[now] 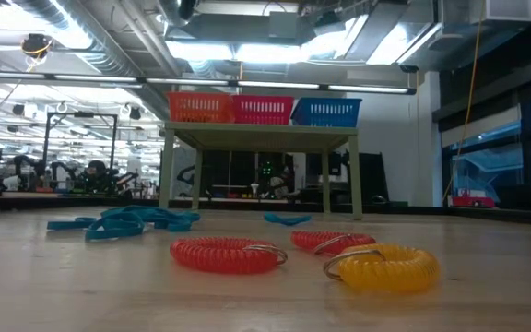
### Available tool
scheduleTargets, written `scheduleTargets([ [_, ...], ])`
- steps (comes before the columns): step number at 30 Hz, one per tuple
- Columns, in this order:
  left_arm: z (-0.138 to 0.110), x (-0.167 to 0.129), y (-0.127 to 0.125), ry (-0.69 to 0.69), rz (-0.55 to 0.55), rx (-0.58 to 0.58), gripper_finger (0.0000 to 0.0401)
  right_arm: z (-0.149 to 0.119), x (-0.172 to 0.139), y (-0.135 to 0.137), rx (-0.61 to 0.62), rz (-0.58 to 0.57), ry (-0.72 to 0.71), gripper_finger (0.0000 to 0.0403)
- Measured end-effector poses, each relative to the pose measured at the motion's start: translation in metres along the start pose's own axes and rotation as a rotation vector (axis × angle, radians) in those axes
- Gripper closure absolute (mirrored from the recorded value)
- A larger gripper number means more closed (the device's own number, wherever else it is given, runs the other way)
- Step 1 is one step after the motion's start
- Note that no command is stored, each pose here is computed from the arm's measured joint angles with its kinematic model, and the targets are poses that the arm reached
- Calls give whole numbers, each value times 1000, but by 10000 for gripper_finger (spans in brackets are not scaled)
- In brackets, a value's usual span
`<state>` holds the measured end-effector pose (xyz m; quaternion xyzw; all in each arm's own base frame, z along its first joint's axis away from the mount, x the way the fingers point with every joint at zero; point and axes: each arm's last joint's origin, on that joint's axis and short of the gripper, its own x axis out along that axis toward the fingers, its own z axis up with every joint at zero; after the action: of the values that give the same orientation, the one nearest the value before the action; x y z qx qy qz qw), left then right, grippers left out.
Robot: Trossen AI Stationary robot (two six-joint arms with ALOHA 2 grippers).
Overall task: Pick & Place Office Desk Supplies
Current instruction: Put the yellow keychain into the red bin on the shelf
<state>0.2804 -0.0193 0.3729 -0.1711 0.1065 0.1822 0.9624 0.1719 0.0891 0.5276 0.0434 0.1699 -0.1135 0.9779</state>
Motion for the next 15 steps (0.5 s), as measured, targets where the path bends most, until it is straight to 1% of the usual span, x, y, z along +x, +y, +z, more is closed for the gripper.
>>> scheduleTargets([
  [3, 8, 8, 17, 1, 18, -2, 371, -2, 0, -1, 22, -32, 12, 210],
  [9, 23, 19, 58, 9, 33, -5, 370, -5, 0, 2, 41, -11, 24, 211],
  [10, 26, 21, 64, 10, 32, -3, 371, -8, 0, 4, 27, -13, 27, 211],
  [12, 30, 25, 75, 9, 27, -7, 372, -18, -1, 8, -12, -53, 18, 211],
  [15, 35, 27, 88, 4, 4, 5, 370, -39, -7, 8, 13, -118, -10, 211],
])
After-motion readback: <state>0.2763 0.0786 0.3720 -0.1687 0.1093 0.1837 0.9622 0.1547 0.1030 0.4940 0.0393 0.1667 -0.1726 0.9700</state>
